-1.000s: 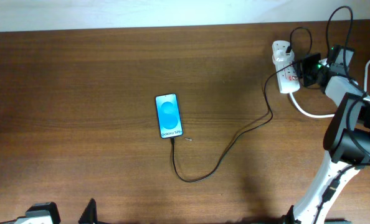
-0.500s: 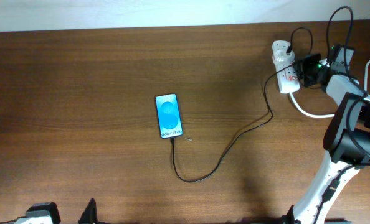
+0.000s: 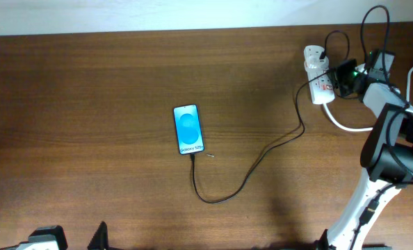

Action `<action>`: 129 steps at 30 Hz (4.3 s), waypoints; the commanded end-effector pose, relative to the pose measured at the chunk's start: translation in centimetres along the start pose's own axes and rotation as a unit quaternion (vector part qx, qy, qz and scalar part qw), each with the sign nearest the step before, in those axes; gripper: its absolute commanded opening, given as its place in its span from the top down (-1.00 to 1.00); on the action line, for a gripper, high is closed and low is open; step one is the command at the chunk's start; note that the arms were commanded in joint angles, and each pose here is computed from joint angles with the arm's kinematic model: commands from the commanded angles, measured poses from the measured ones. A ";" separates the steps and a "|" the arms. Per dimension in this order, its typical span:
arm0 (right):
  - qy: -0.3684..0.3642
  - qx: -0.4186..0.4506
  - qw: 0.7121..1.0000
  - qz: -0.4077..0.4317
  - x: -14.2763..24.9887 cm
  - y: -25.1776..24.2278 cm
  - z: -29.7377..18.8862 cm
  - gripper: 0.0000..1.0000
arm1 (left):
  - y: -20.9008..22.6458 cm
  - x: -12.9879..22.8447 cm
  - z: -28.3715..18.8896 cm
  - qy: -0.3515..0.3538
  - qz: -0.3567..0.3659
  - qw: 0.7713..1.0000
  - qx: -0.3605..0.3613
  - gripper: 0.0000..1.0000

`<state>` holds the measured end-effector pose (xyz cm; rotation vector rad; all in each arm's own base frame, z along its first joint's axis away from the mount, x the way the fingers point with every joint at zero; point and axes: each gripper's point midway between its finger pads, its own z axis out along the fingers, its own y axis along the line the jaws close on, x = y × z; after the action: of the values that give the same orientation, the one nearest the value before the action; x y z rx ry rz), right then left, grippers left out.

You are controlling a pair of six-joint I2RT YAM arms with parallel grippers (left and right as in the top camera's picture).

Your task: Plug charger to phone and switch on socket

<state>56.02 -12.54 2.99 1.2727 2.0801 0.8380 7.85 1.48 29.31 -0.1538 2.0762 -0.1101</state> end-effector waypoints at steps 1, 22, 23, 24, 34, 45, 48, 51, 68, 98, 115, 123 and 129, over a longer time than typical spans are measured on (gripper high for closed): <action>0.036 0.017 0.997 -0.067 3.6 -1.4 2.9 0.91 | 0.2 -0.1 -0.1 -0.006 -0.005 1.000 -0.002 -0.99; 0.079 0.044 0.989 -0.121 6.7 -2.2 3.4 0.92 | 0.1 -0.1 0.1 -0.005 -0.005 1.000 -0.003 -0.99; 0.080 0.047 0.988 -0.121 6.8 -2.4 3.5 0.91 | 0.1 -0.1 0.1 -0.005 -0.005 1.000 -0.002 -0.99; 0.083 0.049 0.988 -0.119 7.0 -2.6 3.6 0.91 | 0.1 -0.1 0.1 -0.005 -0.005 1.000 -0.003 -0.99; 0.106 0.061 0.986 -0.115 8.6 -3.5 4.2 0.91 | 0.1 -0.1 0.1 -0.005 -0.005 1.000 -0.002 -0.99; 0.121 0.083 0.981 -0.131 9.9 -4.3 4.3 0.91 | 0.1 -0.1 0.1 -0.005 -0.005 1.000 -0.002 -0.99; 0.123 0.085 0.980 -0.130 10.0 -4.4 4.2 0.91 | 0.1 -0.1 0.1 -0.005 -0.005 1.000 -0.002 -0.99; 0.124 0.087 0.980 -0.129 10.1 -4.5 4.2 0.91 | 0.1 0.0 0.1 -0.004 -0.004 1.000 -0.002 -0.99; 0.129 0.116 0.976 -0.132 11.2 -5.2 4.3 0.91 | 0.1 0.0 0.1 -0.004 -0.005 1.000 -0.002 -0.99; 0.093 0.140 0.981 -0.098 6.0 -6.2 -0.2 0.92 | 0.1 -0.1 0.1 -0.004 -0.005 1.000 -0.002 -0.99; 0.037 0.112 0.988 -0.095 1.6 -3.2 -4.8 0.91 | 0.1 -0.1 0.1 -0.005 -0.005 1.000 -0.002 -0.99; 0.019 0.073 0.996 -0.049 1.5 -0.8 -3.8 0.91 | 0.1 -0.1 0.1 -0.005 -0.005 1.000 -0.002 -0.99; 0.004 0.061 0.997 -0.038 0.7 -0.8 -2.8 0.91 | 0.1 -0.1 0.1 -0.005 -0.005 1.000 -0.002 -0.99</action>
<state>53.08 -13.01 4.51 1.2016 2.2219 0.6742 7.97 1.46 29.30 -0.1543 2.0747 -0.1103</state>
